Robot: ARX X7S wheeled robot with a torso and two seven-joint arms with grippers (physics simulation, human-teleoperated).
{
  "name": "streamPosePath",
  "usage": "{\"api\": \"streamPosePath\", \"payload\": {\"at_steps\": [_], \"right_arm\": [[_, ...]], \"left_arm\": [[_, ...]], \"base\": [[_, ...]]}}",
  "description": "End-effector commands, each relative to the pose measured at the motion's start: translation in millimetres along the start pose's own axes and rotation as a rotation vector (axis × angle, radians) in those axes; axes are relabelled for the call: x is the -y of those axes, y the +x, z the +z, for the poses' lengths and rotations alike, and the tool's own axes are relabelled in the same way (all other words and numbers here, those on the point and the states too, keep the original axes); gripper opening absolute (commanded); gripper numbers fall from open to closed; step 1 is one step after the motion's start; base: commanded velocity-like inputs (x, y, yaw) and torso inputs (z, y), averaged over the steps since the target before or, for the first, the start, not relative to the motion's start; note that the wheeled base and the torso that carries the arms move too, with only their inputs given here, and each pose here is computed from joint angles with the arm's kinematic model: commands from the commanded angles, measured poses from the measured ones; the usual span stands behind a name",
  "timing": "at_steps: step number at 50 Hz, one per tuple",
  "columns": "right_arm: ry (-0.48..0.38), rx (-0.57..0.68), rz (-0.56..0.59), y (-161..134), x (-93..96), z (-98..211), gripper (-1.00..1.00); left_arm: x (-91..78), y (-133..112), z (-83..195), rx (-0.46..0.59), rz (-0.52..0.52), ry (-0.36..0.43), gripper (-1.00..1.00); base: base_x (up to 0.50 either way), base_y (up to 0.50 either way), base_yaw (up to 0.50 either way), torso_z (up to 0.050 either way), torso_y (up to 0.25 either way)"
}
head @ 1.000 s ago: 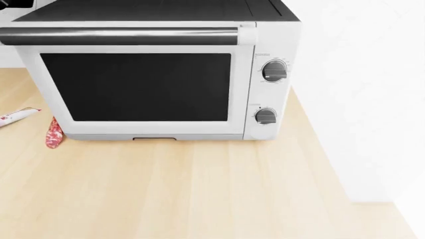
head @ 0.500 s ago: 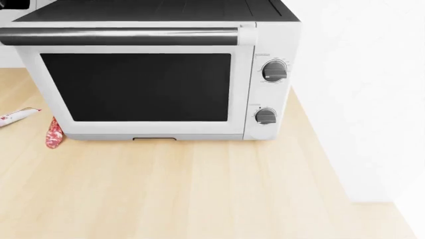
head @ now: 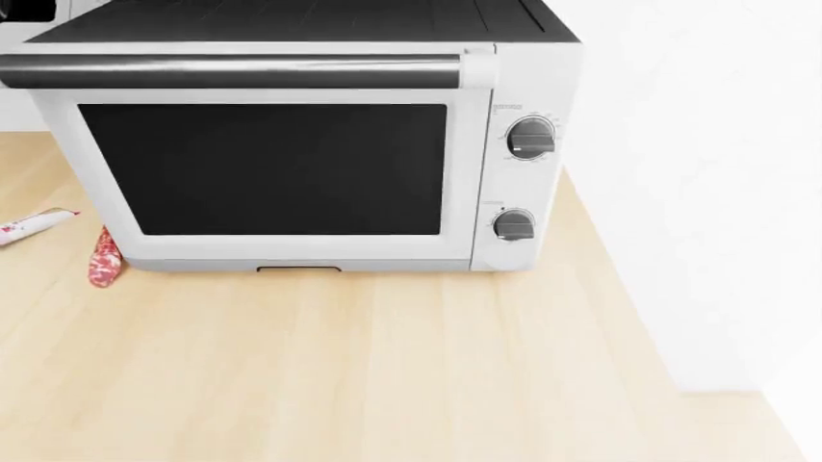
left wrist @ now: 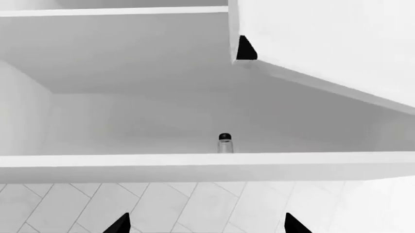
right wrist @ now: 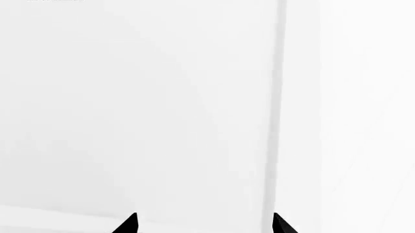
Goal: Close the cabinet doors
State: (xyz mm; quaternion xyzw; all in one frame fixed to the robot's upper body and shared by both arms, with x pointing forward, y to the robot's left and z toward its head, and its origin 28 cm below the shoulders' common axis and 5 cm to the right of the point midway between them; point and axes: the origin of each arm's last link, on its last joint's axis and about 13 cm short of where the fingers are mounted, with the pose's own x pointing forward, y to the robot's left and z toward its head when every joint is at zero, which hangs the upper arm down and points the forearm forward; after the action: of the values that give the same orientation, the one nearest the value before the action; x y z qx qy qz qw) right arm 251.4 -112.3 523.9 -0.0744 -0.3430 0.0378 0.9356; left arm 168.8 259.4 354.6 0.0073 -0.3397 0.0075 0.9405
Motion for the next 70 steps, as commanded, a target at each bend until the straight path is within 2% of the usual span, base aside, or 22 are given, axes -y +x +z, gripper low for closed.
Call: {"api": "streamPosePath", "payload": {"at_steps": [1,25,40,57,70], "right_arm": [[0.038,-0.339,0.016,17.2,-3.5,-74.4,1.0],[0.033,-0.393,-0.003,30.1,-6.6,-94.0,1.0],[0.019,-0.404,0.008,36.2,-14.2,-95.1,1.0],[0.036,-0.427,0.01,44.4,-23.4,-111.4,1.0],[0.008,-0.455,0.013,44.8,-27.5,-122.0,1.0]], "left_arm": [[-0.6,-0.2,-0.2,0.0,0.002,0.0,1.0],[-3.3,-1.2,1.7,0.002,0.011,-0.003,1.0],[-2.6,-1.6,0.3,0.0,0.005,-0.003,1.0],[-3.5,-1.3,-2.4,-0.004,0.005,-0.005,1.0],[-2.5,-1.3,-3.9,-0.007,0.002,-0.005,1.0]], "base": [[0.0,0.0,0.0,0.0,0.0],[0.0,0.0,0.0,0.0,0.0],[0.0,0.0,0.0,0.0,0.0],[0.0,0.0,0.0,0.0,0.0],[0.0,0.0,0.0,0.0,0.0]]}}
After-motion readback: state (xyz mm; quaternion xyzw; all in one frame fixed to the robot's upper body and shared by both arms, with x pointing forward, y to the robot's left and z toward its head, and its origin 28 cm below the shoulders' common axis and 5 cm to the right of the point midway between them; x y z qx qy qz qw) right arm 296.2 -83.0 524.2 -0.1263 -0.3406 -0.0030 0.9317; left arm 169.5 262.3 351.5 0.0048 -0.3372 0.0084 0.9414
